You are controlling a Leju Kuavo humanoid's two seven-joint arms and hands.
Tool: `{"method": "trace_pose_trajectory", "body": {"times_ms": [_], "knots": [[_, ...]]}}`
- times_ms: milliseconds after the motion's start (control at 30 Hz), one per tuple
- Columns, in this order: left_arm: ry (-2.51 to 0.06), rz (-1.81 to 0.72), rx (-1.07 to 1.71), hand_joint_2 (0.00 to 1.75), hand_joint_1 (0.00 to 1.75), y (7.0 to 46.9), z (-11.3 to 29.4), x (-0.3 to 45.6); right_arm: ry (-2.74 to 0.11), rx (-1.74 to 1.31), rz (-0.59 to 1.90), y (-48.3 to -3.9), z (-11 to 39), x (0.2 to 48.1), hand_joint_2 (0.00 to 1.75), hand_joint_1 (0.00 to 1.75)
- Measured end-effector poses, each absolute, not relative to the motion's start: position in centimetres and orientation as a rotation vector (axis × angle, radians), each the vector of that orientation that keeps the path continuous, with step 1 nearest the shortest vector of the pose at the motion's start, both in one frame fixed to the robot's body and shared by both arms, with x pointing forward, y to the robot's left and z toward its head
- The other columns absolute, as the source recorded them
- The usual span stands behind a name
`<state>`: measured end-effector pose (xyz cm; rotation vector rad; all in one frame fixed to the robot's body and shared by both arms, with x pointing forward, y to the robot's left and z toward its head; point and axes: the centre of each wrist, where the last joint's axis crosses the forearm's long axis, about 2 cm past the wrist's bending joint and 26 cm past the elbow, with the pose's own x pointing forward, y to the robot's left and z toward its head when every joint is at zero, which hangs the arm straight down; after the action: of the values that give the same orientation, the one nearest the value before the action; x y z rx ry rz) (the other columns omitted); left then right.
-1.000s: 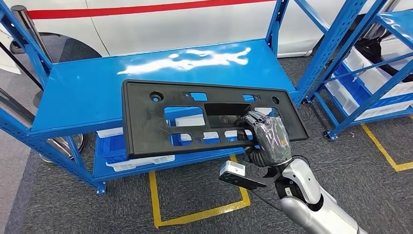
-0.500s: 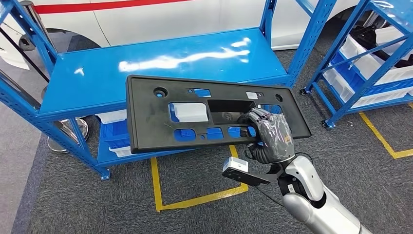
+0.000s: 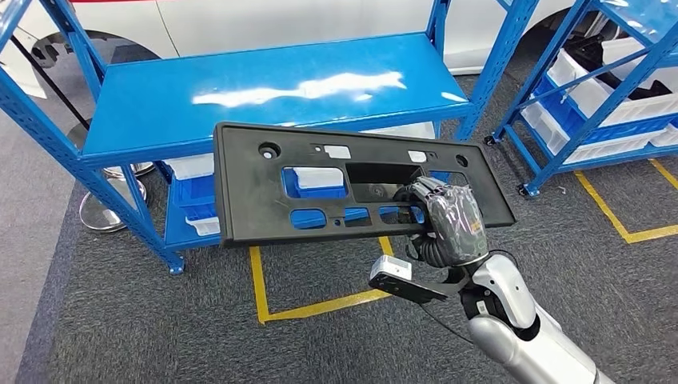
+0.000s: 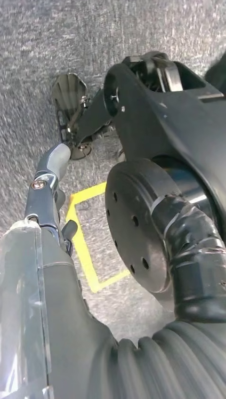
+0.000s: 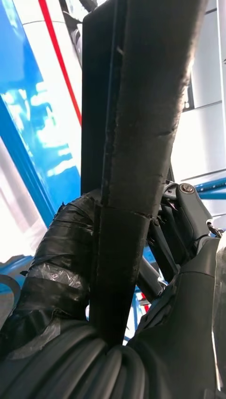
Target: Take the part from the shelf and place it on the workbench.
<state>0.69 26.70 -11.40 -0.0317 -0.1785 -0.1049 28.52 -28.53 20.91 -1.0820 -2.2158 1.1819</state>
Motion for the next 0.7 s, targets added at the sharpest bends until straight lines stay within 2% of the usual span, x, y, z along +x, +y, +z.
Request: {"method": "trace_pose_trajectory", "body": {"times_ms": [700], "knots": [[-0.196, -0.101, -0.034, 1.75, 0.00, 26.67, -11.40, 0.69, -2.201, -1.099, 1.176, -29.12, 21.00, 28.55, 1.75, 1.75]]}}
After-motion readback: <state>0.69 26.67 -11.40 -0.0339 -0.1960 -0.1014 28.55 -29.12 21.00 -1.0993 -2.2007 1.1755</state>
